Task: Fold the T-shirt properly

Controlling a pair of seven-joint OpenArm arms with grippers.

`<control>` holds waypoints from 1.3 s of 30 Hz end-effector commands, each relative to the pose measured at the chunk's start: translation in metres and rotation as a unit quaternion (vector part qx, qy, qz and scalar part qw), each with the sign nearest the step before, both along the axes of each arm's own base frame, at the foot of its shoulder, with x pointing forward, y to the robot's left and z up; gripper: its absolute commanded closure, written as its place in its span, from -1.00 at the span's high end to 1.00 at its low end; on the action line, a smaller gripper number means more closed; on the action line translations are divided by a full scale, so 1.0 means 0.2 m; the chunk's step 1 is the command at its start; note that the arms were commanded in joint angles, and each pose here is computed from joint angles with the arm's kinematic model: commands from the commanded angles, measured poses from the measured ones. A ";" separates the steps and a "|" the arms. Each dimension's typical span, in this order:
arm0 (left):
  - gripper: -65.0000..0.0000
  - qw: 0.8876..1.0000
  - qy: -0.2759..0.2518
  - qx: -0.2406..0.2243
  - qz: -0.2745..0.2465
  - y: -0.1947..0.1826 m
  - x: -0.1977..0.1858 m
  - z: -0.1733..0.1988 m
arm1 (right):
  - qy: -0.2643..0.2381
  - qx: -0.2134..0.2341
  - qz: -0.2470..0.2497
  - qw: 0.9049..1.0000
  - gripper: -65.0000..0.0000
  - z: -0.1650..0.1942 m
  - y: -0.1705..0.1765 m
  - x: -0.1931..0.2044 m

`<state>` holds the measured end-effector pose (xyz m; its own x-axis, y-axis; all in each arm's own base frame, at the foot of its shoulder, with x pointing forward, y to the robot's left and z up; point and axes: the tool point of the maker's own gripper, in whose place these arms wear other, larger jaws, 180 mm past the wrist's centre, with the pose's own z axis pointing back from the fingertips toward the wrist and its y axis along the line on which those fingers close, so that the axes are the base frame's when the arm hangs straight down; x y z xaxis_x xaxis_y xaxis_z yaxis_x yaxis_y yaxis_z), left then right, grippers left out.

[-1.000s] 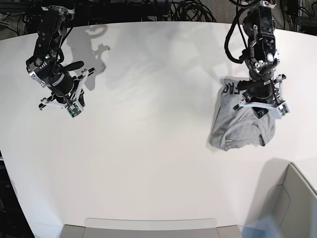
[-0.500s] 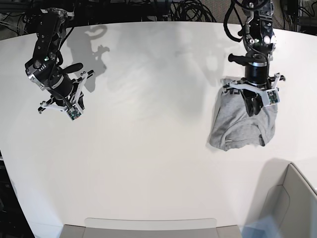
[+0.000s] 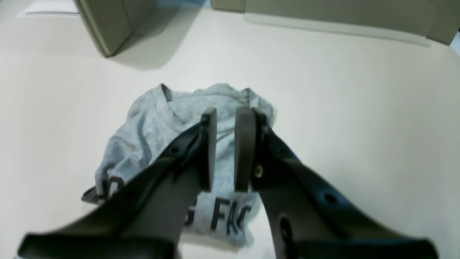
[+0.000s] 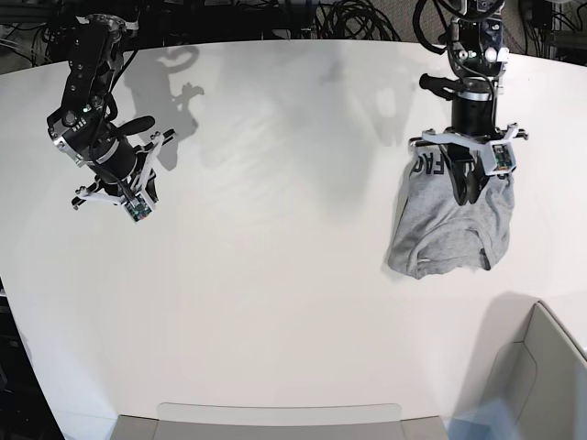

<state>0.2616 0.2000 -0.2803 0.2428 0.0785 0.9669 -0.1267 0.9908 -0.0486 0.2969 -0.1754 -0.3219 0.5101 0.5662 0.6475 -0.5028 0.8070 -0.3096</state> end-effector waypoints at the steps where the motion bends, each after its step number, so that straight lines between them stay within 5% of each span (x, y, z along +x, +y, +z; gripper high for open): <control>1: -0.71 1.000 -0.017 0.009 -0.004 0.00 0.00 0.05 | -0.021 0.001 0.009 1.000 -1.00 0.06 0.00 0.03; 10: -0.71 1.000 0.008 0.014 -0.002 0.01 -0.17 -0.04 | -0.009 0.000 0.015 1.000 -1.00 0.03 0.03 -0.05; 17: -0.71 1.000 -0.008 0.029 -0.003 0.01 -0.44 -0.04 | 0.017 0.008 0.084 0.996 -1.00 -0.02 0.26 -0.23; 33: -0.72 0.988 0.149 0.028 -0.009 0.01 -0.94 -0.25 | 0.164 0.028 0.089 0.982 -1.00 -0.31 0.29 -0.79; 39: -0.72 0.985 0.160 0.049 -0.045 0.03 -0.94 -0.26 | 0.170 0.134 0.080 0.973 -1.00 -0.31 0.47 -1.05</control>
